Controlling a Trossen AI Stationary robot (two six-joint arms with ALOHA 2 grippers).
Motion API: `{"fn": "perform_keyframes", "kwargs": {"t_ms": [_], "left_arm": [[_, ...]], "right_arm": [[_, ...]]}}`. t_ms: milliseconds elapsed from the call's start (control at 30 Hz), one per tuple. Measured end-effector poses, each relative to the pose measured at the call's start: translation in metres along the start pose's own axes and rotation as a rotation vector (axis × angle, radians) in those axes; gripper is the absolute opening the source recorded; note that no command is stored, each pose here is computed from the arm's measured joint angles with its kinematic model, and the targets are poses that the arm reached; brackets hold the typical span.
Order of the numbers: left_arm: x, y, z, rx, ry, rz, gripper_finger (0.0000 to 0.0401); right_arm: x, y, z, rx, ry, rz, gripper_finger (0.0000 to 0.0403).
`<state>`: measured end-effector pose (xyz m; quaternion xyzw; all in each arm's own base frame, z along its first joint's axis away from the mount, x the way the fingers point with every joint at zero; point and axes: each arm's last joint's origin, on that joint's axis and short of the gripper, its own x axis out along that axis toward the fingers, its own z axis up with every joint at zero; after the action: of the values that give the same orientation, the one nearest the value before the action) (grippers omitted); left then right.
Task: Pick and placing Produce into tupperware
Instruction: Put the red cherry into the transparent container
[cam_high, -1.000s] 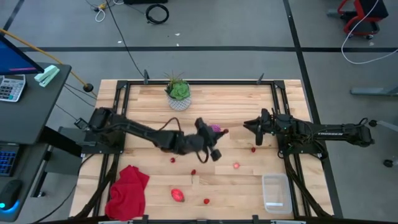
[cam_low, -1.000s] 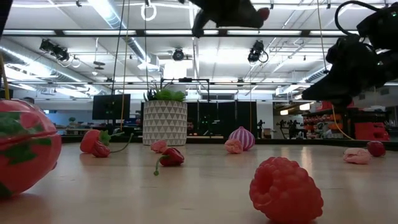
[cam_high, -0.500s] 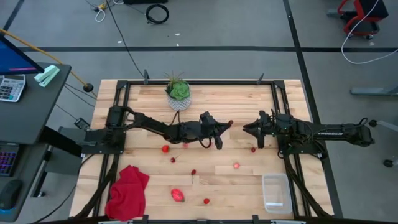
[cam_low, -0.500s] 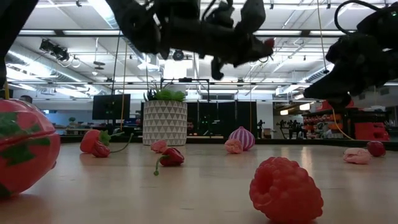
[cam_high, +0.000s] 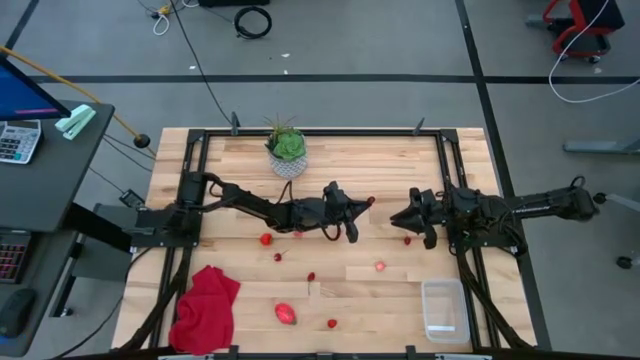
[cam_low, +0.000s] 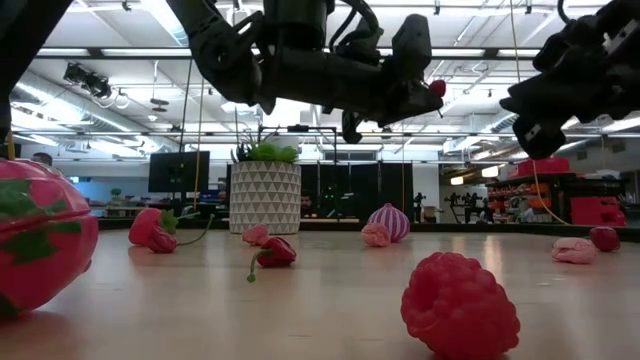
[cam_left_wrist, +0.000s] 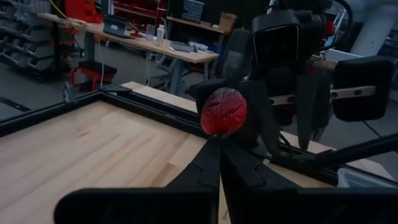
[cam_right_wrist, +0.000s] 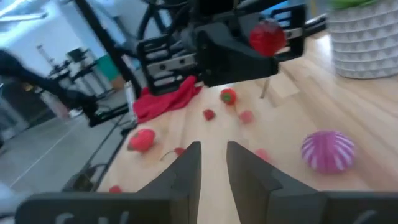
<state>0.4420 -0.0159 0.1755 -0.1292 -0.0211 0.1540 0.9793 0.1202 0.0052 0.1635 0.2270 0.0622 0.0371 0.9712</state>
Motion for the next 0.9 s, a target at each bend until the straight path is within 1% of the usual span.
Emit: {"fn": "perform_keyframes", "kwargs": {"t_ms": [67, 200, 333, 467, 633, 700, 800, 900], "left_arm": [[0.0000, 0.0000, -0.0001, -0.001, 0.001, 0.000, 0.0007], [0.0000, 0.0000, -0.0001, -0.004, 0.001, 0.000, 0.0006], [-0.0002, -0.0002, -0.0008, -0.004, 0.007, 0.001, 0.0011], [-0.0002, -0.0002, -0.0012, -0.001, 0.011, 0.002, 0.0004], [-0.0001, 0.0002, -0.0012, 0.001, 0.011, 0.003, 0.0013], [0.0000, 0.0003, -0.0011, 0.002, 0.011, 0.003, 0.0012], [0.0000, 0.0002, -0.0009, 0.012, 0.009, 0.002, 0.0005], [0.0000, -0.0001, -0.0010, 0.007, 0.012, -0.009, 0.0007]], "right_arm": [[0.0001, 0.0002, -0.0006, -0.014, -0.009, -0.030, 0.0085], [0.0002, 0.0000, -0.0006, -0.148, -0.019, -0.063, 0.0085], [-0.0002, -0.0029, 0.0009, -0.227, -0.056, -0.172, 0.0082], [-0.0003, -0.0030, 0.0020, -0.234, -0.071, -0.187, 0.0076], [0.0002, -0.0026, 0.0012, -0.193, -0.060, -0.163, 0.0084], [0.0006, -0.0018, 0.0010, -0.187, -0.053, -0.136, 0.0096], [0.0008, -0.0005, 0.0012, -0.118, -0.050, -0.096, 0.0125], [0.0007, -0.0006, 0.0018, -0.105, -0.059, -0.103, 0.0159]]}}
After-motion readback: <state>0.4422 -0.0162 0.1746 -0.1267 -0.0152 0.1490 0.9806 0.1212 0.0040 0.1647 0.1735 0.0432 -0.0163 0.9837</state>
